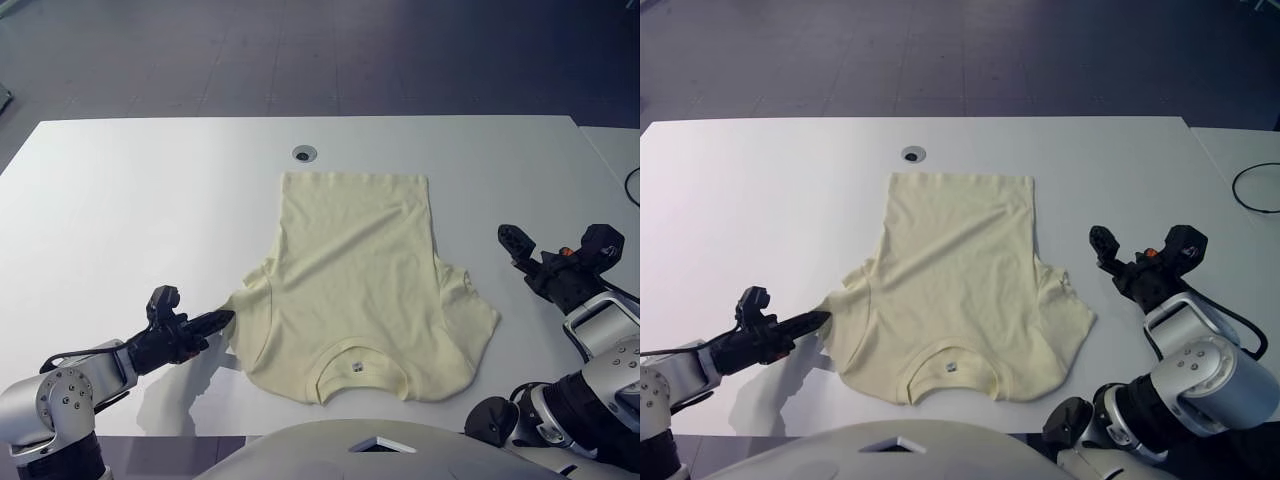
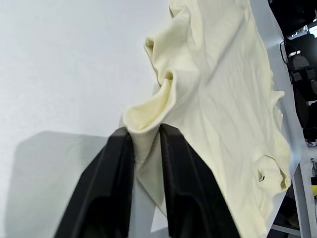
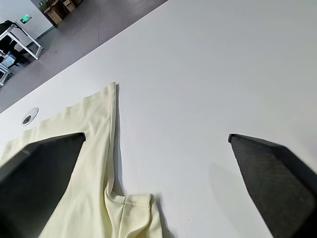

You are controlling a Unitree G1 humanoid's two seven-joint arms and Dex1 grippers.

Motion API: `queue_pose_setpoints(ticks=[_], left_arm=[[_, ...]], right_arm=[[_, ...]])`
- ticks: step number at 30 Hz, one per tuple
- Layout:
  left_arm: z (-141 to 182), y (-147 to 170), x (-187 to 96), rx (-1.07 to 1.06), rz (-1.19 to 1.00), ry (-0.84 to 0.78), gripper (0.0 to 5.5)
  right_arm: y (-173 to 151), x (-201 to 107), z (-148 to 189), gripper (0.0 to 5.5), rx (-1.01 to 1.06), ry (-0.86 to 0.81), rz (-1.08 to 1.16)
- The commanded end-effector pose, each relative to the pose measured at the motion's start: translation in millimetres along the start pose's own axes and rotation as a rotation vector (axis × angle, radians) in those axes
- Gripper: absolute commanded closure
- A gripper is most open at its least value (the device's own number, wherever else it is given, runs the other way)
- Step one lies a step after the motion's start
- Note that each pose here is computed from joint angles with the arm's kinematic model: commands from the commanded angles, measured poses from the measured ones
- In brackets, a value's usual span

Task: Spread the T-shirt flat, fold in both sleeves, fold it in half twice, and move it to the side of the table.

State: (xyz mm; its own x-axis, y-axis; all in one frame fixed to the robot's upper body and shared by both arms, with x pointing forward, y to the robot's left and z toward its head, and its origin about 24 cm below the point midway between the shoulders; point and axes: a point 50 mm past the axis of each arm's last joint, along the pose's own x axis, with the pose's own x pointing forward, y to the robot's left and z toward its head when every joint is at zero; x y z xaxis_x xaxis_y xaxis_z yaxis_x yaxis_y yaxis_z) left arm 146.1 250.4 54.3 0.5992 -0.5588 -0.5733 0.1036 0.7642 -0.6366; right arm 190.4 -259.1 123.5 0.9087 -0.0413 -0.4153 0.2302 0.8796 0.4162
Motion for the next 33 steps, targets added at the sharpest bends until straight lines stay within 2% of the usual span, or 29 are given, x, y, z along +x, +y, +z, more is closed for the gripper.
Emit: queue_pose_setpoints(ticks=[1,4,12,16,27,33], left_arm=[[-5,6,0,-0.057,0.036,0.025,5.35],[0,11,0,-0.069,0.068,-0.005,5.48],[30,53,-18,-0.123,0.257,-0.117,5.48],[39,57,-25,-0.099,0.289,-0.137,5.48],[99,6,-13,0.178,0.174,-0.084,5.48],[108,-17,-15,0.323,0.146,0.080,5.48]], right_arm=[[4,3,2,0.10,-0.001,-0.009,0.016],[8,5,3,0.10,0.004,-0.013,0.028],[24,13,10,0.10,0.017,-0.043,0.074],[28,16,13,0.10,0.018,-0.050,0.088],[45,-7,-7,0.10,0.064,-0.114,0.081],[41,-19,-21,0.10,0.114,-0.141,0.022]])
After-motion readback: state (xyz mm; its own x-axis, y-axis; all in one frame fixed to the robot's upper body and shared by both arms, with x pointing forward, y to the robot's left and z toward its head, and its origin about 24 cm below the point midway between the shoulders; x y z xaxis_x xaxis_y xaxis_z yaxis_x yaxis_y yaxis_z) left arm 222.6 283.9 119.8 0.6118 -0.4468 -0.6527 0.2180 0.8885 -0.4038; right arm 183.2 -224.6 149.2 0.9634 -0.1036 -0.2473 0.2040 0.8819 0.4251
